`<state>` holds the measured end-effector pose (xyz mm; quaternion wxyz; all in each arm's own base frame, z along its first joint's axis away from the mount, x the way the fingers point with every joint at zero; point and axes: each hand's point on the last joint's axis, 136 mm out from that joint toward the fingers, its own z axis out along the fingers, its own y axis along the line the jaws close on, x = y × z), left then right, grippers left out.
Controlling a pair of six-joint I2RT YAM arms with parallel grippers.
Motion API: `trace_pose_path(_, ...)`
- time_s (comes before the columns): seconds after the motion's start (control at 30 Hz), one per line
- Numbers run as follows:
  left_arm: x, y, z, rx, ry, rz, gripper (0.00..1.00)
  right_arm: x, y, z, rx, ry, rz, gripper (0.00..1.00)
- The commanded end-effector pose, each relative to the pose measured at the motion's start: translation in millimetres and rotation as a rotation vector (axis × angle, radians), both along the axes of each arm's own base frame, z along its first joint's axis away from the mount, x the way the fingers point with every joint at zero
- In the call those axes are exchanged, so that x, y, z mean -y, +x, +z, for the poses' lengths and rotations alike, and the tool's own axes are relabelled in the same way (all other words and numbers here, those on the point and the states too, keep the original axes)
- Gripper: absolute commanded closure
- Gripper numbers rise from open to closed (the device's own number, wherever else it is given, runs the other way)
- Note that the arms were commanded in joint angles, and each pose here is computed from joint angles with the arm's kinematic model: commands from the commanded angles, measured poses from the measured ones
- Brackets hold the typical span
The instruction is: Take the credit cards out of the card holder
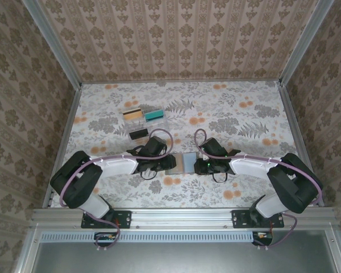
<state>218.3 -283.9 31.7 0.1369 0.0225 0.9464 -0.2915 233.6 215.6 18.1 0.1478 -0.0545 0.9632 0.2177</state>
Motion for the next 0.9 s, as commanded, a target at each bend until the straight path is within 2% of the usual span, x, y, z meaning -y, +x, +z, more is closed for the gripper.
trace_pose_path(0.0,21,-2,12,0.003,-0.074,-0.053,0.57,5,-13,-15,-0.049,-0.033,0.006,0.81)
trace_pose_path(0.17,20,-2,13,0.002,-0.065,-0.055,0.56,5,-13,-14,-0.046,-0.034,0.007,0.81)
trace_pose_path(0.33,3,-1,18,0.028,0.018,-0.028,0.52,6,-13,-14,-0.046,-0.038,0.005,0.81)
trace_pose_path(0.53,6,-1,32,0.064,0.003,-0.051,0.52,5,-13,-14,-0.046,-0.036,0.004,0.81)
trace_pose_path(0.87,12,-4,16,0.022,0.023,-0.064,0.54,6,-13,-14,-0.046,-0.038,0.005,0.81)
